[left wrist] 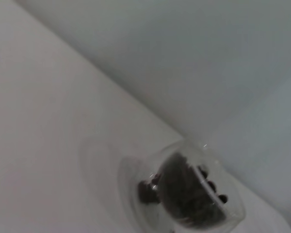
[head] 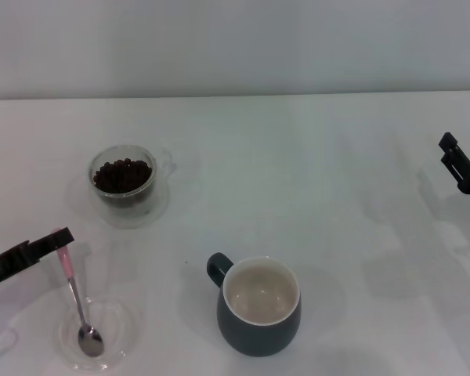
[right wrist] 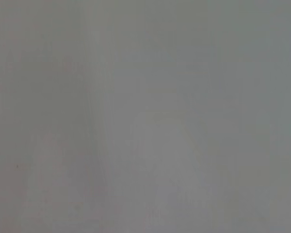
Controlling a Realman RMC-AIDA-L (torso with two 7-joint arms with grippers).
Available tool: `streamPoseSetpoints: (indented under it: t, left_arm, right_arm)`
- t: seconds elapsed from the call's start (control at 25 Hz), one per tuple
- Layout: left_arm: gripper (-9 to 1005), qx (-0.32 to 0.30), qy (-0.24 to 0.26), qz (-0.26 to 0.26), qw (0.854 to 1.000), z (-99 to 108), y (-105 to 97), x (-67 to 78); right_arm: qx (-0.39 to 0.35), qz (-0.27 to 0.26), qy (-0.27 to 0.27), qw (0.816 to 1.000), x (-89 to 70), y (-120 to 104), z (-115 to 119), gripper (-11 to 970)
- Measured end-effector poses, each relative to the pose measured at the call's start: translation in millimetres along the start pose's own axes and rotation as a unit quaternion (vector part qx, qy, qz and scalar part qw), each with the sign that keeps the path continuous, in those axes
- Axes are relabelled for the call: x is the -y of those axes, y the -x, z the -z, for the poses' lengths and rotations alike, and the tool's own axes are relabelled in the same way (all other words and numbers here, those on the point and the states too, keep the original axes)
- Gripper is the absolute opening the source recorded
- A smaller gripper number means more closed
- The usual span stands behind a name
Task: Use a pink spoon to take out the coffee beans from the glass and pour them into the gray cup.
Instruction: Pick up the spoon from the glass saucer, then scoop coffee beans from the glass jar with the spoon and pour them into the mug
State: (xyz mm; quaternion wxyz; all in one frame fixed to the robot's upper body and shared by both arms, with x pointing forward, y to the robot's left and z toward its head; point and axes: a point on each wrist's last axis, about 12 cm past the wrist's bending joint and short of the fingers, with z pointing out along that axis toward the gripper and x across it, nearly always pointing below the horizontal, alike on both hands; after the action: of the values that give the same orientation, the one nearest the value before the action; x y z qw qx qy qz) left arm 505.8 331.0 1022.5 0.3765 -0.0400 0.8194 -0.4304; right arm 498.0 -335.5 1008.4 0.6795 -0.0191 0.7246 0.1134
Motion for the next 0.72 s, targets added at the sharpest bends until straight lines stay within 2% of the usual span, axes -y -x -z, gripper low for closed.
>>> streamPoseSetpoints:
  t: [0.36, 0.56, 0.72]
  left_arm:
    - [136, 0.052, -0.042, -0.010, 0.998, 12, 6, 6.6]
    - [135, 0.127, -0.080, -0.019, 0.989, 29, 18, 12.1]
    - [135, 0.204, -0.096, -0.020, 0.974, 40, 30, 14.7]
  right_arm:
    - [-0.001, -0.004, 0.001, 1.000, -1.4, -1, 1, 625]
    - [0.000, -0.005, 0.000, 1.000, -1.6, -2, 2, 625]
    - [-0.001, -0.006, 0.000, 1.000, -2.0, -2, 2, 625]
